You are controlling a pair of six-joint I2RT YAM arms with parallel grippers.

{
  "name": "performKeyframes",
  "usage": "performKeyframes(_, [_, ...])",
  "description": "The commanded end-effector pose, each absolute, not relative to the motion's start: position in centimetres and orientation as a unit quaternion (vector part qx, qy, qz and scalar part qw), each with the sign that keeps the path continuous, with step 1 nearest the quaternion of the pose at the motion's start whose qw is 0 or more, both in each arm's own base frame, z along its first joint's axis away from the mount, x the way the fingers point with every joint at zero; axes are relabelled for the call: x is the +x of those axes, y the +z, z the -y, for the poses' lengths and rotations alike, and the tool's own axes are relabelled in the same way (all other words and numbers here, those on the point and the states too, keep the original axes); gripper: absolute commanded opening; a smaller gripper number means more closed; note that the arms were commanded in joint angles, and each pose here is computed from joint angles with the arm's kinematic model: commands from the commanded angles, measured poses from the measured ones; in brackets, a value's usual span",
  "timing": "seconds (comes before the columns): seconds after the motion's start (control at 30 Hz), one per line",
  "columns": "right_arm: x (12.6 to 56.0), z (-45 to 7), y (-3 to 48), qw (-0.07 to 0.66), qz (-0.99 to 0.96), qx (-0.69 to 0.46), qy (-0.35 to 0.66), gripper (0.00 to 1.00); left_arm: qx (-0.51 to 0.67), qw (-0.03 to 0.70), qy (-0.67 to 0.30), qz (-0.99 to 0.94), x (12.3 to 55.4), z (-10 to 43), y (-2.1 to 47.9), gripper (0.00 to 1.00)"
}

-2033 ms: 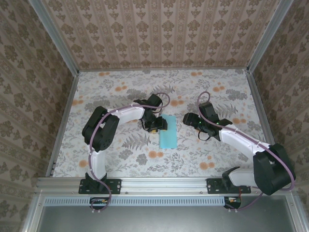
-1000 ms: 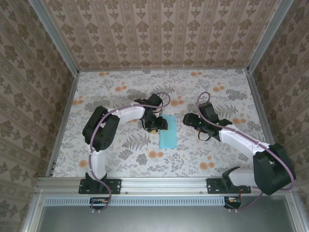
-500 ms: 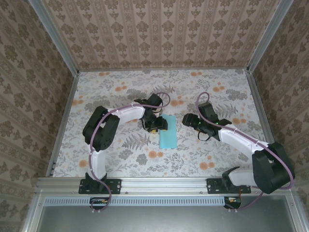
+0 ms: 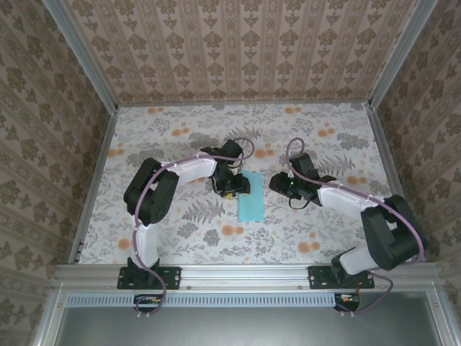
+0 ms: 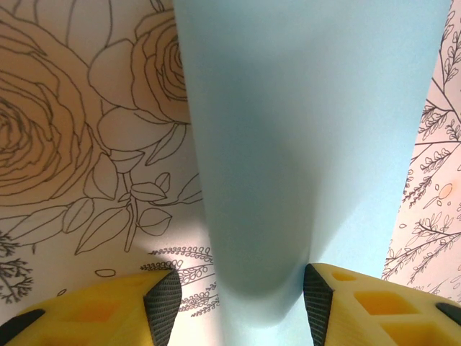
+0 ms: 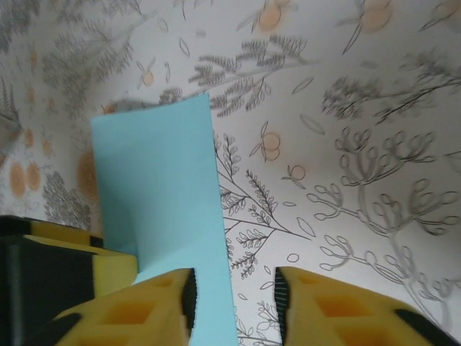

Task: Fold a paper plane with a square sheet of paper (fold left side to right side)
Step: Hold the square sheet of paper at the center of the table.

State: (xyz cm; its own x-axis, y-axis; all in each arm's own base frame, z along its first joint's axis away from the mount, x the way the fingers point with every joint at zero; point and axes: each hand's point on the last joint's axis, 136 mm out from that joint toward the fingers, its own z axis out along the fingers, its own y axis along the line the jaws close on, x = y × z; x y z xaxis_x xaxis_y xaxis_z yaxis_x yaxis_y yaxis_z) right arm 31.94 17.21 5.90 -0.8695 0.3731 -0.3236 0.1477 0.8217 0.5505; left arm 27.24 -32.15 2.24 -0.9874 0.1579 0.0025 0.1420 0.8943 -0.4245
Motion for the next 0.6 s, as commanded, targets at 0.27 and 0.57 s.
performKeyframes(0.27, [32.4,-23.0,4.7,0.150,-0.931,0.091,0.319,0.12,-0.097,0.067,0.183,0.976,24.4,32.0,-2.9,0.54])
performKeyframes(0.57, [31.4,-22.4,2.0,0.110,-0.950,0.101,0.275,0.11,-0.097,0.067,0.183,0.976,24.5,32.0,-2.8,0.54])
